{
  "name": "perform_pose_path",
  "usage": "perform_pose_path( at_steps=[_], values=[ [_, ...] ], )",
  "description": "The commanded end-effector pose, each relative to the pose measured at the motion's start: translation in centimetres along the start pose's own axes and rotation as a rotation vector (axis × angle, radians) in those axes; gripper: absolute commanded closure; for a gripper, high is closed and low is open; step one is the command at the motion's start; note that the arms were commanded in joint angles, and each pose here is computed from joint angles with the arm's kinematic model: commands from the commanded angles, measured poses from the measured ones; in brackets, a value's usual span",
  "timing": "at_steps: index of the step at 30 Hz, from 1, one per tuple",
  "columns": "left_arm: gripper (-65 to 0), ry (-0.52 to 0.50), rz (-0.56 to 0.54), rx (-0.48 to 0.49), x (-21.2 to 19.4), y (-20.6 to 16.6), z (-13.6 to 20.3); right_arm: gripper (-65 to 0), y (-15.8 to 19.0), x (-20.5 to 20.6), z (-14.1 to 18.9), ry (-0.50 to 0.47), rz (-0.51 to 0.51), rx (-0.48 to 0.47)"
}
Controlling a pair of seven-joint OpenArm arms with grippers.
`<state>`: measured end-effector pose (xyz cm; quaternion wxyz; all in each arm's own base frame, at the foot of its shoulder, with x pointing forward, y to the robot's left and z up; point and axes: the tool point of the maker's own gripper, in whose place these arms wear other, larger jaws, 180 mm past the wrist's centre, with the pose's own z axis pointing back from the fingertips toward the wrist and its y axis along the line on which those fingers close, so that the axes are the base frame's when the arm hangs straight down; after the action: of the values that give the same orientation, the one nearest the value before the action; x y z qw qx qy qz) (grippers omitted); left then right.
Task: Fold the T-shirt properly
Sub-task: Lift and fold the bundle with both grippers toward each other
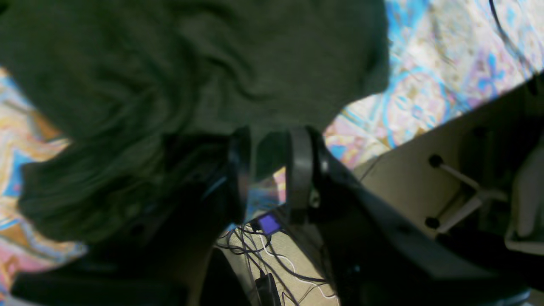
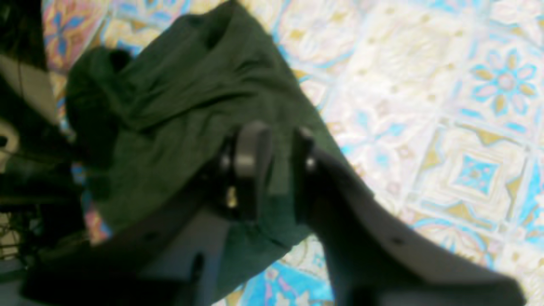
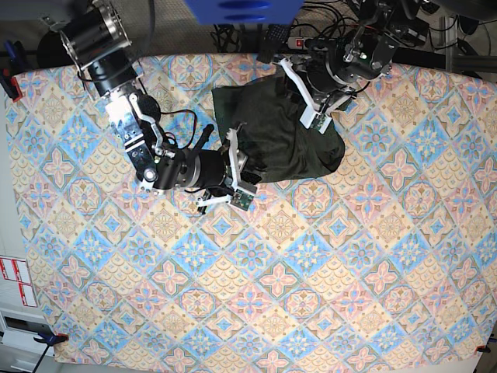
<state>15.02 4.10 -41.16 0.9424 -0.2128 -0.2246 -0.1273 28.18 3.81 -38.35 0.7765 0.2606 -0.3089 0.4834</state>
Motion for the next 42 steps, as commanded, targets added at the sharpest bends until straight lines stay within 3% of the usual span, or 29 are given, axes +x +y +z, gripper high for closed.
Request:
perform_pose_path(
  at_steps=[1,5,9,12,21,25,37,40,42],
  values=[
    [-12.6,-0.007,-0.001,-0.002,0.1,0.1,0.0,-8.2,0.0,1.7,-0.3,-0.046,0.003,0.010],
    [-7.8,0.017,0.021,0.015,-0.2,1.0,-1.3,-4.2,0.9,1.8,-2.0,-0.045,-0.045,0.046],
    [-1.1,0.013,0.044,0.001,-0.1,0.3,-1.8,-4.0,1.6,2.0,-3.0,-0.049,-0.072,0.070],
    [0.0,0.007,0.053,-0.007,0.1,-0.1,-2.0,-4.0,1.3,2.7,-3.8,-0.044,-0.075,0.072],
    [0.0,0.053,0.049,0.005,-0.7,0.7,-3.5,-4.0,0.6,-2.5,-7.8,0.235,-0.002,0.003],
    [0.0,0.076,0.061,0.024,-1.3,1.6,-4.0,-3.9,0.0,-3.8,-8.1,0.268,0.034,-0.025],
    [0.0,0.047,-0.084,0.183,0.9,5.0,-4.5,-3.8,-4.5,-9.8,-4.1,0.404,0.036,-0.113],
    [0.0,0.052,-0.101,0.219,1.3,6.0,-5.0,-3.8,-6.7,-10.5,-2.2,0.396,-0.006,-0.171],
    [0.0,0.064,-0.115,0.240,1.2,6.5,-5.3,-3.8,-6.4,-11.2,-1.6,0.382,-0.035,-0.186]
  ],
)
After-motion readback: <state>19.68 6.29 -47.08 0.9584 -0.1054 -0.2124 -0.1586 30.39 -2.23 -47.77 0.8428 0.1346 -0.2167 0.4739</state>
